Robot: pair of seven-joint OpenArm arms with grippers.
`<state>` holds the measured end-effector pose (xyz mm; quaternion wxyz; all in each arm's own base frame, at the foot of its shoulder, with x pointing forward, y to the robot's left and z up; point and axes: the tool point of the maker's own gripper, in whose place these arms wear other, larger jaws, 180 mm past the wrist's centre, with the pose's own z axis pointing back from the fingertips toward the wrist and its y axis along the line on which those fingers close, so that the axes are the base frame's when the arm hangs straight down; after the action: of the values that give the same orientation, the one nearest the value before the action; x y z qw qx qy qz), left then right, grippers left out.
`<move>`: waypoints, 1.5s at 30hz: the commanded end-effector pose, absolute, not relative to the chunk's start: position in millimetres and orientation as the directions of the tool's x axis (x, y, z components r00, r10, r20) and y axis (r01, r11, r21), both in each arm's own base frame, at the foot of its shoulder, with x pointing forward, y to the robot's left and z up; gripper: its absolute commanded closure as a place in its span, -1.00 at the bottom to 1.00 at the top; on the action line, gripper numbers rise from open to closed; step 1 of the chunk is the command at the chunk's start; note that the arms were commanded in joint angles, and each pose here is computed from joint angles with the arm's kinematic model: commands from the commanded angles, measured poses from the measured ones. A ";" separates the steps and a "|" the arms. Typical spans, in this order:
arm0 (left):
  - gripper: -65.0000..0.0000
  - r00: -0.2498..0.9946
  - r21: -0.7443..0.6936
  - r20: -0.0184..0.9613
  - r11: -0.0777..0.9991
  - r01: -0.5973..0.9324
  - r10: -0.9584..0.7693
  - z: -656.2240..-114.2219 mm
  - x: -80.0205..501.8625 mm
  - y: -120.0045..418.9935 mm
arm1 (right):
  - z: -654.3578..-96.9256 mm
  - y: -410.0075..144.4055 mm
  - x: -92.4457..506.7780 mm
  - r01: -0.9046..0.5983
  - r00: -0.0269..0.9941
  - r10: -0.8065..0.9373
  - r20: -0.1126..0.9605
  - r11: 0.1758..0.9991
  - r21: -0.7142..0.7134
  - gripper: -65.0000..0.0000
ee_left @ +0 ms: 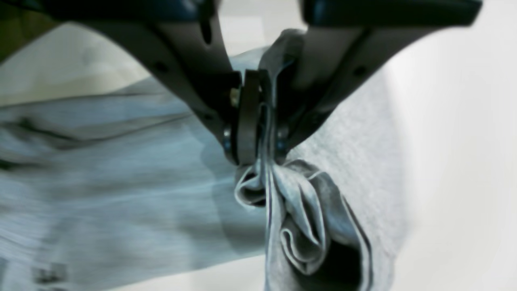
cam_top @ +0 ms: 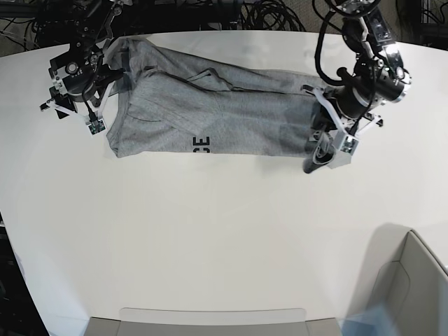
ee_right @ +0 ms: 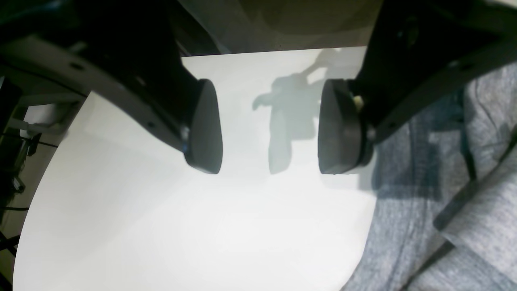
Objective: Fold the T-shirt properly
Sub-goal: 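Carry the strip end with the left gripper toward the right gripper, then lay the folded end down and regrip the strip end with the right gripper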
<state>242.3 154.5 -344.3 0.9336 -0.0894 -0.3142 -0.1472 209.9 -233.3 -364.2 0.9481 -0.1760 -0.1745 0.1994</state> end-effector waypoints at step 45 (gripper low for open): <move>0.98 0.645 -0.330 0.759 0.799 0.503 -0.092 -310.3 240.4 73.9 | -337.4 -225.3 234.7 -0.273 0.826 0.439 0.355 0.861 -0.428 -0.13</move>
<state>236.9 78.1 -319.9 0.8769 -0.2581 -0.3680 -0.1702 230.6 -227.3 -343.2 0.9423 -0.1810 -0.2146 0.1825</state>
